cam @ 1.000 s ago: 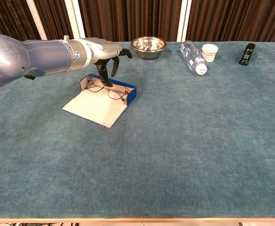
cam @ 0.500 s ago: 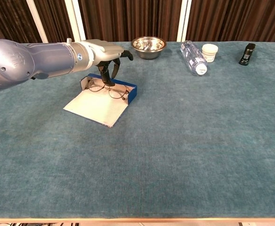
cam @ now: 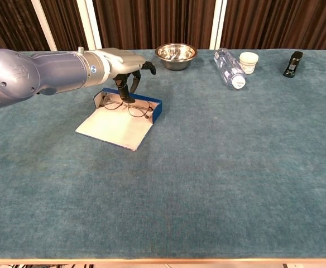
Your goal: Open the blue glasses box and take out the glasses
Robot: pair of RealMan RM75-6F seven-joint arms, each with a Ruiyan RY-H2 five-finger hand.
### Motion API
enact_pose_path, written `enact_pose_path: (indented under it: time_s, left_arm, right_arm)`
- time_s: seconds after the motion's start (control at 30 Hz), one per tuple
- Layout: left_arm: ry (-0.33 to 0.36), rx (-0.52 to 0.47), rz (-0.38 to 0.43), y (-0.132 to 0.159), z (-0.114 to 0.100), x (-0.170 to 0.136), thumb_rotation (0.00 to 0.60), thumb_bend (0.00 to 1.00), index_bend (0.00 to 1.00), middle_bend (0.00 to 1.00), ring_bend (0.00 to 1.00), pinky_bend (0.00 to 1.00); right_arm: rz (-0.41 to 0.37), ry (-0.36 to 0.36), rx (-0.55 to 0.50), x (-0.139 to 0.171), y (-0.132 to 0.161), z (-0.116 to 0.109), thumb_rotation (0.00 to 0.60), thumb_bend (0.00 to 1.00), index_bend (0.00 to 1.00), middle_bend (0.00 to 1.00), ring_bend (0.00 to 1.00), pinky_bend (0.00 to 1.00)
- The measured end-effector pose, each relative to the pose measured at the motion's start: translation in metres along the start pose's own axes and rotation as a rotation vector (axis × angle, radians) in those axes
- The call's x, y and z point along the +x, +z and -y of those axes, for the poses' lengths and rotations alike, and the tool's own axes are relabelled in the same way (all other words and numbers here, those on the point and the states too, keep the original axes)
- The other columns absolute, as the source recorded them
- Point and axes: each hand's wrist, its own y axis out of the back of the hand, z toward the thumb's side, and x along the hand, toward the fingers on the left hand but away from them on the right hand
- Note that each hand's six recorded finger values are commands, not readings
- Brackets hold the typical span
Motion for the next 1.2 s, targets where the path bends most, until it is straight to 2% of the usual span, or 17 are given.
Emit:
enact_pose_path:
  time_s: [0.53, 1.2]
  left_arm:
    - [0.000, 0.000, 0.011, -0.003, 0.002, -0.009, 0.600, 0.32, 0.13, 0.54, 0.06, 0.07]
    - [-0.012, 0.086, 0.063, -0.017, 0.006, -0.050, 0.600, 0.32, 0.13, 0.55, 0.07, 0.07]
  right_arm:
    - [0.000, -0.001, 0.000, 0.001, 0.000, 0.000, 0.600, 0.20, 0.00, 0.00, 0.00, 0.20]
    - [-0.003, -0.001, -0.001, 0.001, 0.000, 0.000, 0.600, 0.20, 0.00, 0.00, 0.00, 0.20]
